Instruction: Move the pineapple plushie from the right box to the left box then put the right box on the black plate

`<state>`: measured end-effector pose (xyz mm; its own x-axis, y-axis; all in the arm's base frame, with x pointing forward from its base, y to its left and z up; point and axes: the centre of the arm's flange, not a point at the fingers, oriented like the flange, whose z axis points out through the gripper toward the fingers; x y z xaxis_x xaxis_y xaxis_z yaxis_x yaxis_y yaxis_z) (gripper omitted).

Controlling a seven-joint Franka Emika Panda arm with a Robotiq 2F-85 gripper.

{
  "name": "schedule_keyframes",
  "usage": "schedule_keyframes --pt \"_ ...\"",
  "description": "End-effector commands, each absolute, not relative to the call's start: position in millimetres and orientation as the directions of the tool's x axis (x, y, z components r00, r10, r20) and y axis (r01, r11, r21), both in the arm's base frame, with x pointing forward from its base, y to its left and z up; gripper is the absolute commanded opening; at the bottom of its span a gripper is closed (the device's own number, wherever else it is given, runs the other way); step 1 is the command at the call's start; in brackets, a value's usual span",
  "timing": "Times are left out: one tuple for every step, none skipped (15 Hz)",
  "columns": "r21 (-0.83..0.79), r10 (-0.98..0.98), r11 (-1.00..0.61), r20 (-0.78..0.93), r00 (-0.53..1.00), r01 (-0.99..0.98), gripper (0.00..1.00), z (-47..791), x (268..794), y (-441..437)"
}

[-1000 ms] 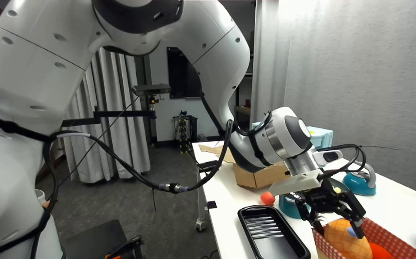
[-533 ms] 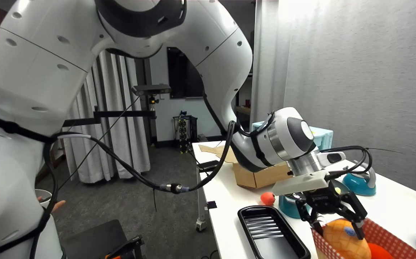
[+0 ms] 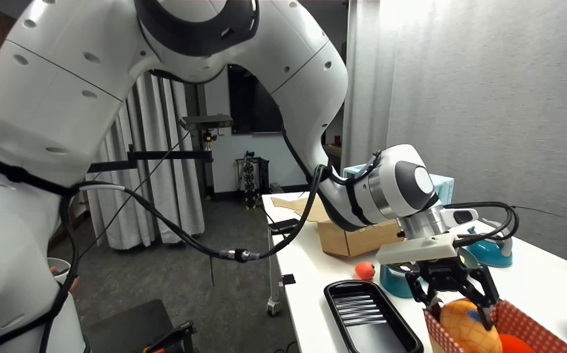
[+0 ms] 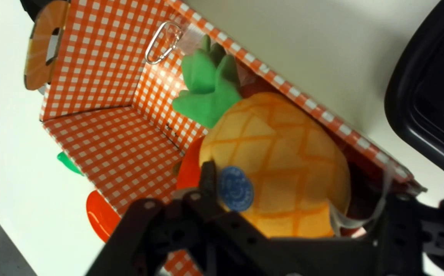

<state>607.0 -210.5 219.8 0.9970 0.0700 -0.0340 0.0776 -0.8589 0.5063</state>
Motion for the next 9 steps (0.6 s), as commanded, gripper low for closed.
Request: schedule_keyframes --pt "0.489 0.072 -0.868 -0.038 0.997 0.081 0.49 217 618 -215" --pt "0.490 0.069 -0.868 -0.036 0.997 0.078 0.42 218 617 -215" --pt "0.499 0.064 -0.864 -0.037 0.997 0.074 0.36 219 617 -215" --pt "0.520 0.057 -0.851 -0.042 0.997 0.071 0.28 222 616 -214" --pt "0.567 0.049 -0.821 -0.043 0.998 0.065 0.22 226 616 -212" --pt "0.588 0.041 -0.807 -0.037 0.998 0.055 0.15 232 614 -209" --pt "0.603 0.032 -0.797 -0.029 0.999 0.043 0.12 237 614 -208" --pt "0.617 0.019 -0.787 -0.022 1.000 0.029 0.11 243 614 -204" --pt "0.624 0.009 -0.781 -0.011 1.000 0.014 0.07 248 614 -200"
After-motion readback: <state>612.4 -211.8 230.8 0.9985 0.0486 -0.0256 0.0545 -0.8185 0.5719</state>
